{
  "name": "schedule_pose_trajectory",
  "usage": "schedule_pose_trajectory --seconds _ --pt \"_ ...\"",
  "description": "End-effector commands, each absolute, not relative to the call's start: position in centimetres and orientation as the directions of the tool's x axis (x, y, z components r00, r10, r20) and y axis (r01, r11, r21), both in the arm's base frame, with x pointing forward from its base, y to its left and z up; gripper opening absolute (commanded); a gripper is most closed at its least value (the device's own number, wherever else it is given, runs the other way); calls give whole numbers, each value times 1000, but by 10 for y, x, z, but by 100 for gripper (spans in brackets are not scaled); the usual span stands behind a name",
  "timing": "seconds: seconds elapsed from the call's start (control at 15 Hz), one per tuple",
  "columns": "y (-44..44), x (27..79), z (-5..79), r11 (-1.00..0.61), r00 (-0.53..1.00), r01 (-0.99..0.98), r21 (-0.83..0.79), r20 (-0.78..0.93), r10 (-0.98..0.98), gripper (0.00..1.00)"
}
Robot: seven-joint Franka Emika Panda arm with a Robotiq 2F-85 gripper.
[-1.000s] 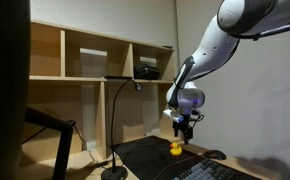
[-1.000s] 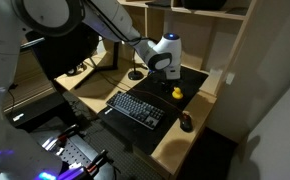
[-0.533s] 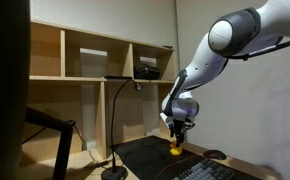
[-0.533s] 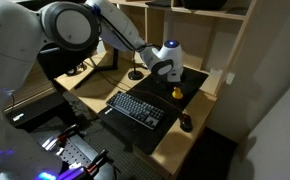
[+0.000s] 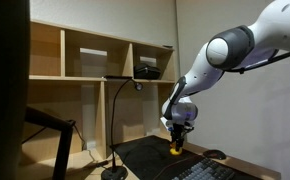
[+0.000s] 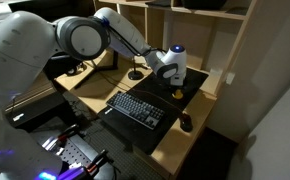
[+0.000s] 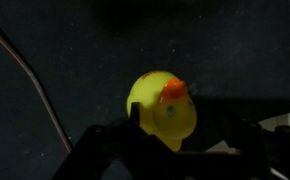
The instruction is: Move the rubber duck and the mouse to the left
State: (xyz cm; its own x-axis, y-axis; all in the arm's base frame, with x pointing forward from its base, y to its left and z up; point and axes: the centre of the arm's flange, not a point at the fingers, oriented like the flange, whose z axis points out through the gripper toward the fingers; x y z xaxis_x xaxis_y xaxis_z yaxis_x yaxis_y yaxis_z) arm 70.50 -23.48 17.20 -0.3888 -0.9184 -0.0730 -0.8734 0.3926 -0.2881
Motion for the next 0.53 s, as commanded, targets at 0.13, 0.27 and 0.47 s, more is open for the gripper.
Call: schedule_pose_trajectory --seconds 0.13,0.27,0.47 --pt "-249 723 167 422 -409 -876 -235 -105 -907 33" --pt "-249 722 167 420 -404 -881 -217 -115 -907 19" --pt "-250 720 169 419 -400 -888 -189 -134 -907 8"
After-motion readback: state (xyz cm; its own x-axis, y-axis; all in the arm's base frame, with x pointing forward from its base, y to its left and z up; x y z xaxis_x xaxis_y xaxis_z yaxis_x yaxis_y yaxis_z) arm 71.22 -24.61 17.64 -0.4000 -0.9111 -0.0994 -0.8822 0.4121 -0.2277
